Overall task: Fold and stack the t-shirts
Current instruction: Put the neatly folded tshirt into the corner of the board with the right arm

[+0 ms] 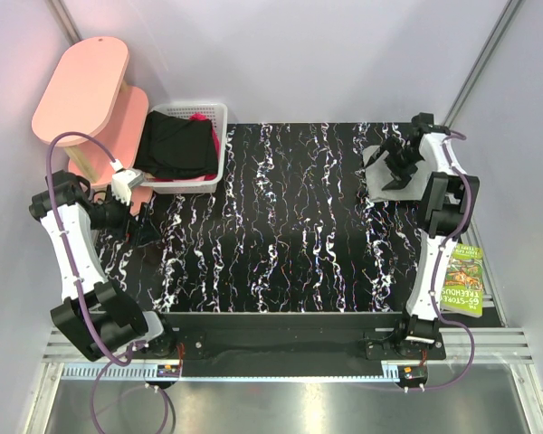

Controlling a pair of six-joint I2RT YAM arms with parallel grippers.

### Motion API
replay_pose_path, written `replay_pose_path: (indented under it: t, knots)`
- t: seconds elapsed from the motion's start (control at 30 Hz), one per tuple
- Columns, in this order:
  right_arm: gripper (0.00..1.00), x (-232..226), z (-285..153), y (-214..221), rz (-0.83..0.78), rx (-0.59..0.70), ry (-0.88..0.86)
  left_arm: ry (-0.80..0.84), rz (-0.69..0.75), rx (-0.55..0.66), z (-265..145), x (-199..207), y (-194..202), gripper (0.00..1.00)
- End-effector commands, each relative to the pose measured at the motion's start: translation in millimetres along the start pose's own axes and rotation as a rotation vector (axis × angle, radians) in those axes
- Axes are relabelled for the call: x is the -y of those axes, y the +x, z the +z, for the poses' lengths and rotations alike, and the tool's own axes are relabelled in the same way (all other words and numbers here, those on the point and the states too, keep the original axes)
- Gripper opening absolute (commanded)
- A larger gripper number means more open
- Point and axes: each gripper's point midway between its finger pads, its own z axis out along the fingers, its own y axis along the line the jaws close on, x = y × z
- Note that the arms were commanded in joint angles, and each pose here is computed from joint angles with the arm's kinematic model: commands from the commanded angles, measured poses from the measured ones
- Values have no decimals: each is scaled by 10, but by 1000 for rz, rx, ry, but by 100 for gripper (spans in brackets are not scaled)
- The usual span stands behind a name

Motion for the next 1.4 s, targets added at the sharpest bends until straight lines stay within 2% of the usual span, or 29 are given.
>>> replay_pose_path:
  t: [0.0, 0.2, 0.33, 0.47, 0.63, 0.77, 0.93, 1.1, 1.2, 1.3, 1.37]
  knots:
    - [100, -513, -678, -168, -65, 163, -138, 21, 15, 47, -72, 93, -122, 99]
    - [100, -286, -680, -198, -27, 216, -41, 7, 27, 42, -94, 126, -95, 99]
    - [100, 50, -377, -187, 12, 172, 50, 6, 26, 40, -96, 153, -77, 99]
    - [100, 368, -172, -281, 19, 185, 163, 5, 8, 27, -66, 141, -21, 99]
    - [100, 579, -12, -449, 46, 163, 201, -5, -4, 33, -57, 108, -42, 99]
    - [100, 580, 97, -614, 53, 159, 191, -14, -17, 41, -78, 84, -88, 99]
    - [100, 472, 149, -839, 46, 168, 165, -17, -29, 30, -69, 81, -61, 99]
    - [100, 214, 62, -783, 38, 141, 61, -27, -38, 26, -57, 67, -32, 99]
    - [100, -148, -165, -666, -32, 149, -25, -31, -50, 36, -71, 88, -53, 99]
    - [100, -647, -598, -501, -159, 212, -99, -61, -39, 57, -152, 146, -110, 99]
    - [100, -961, -1061, -396, -260, 306, -127, -88, -24, 86, -236, 218, -184, 99]
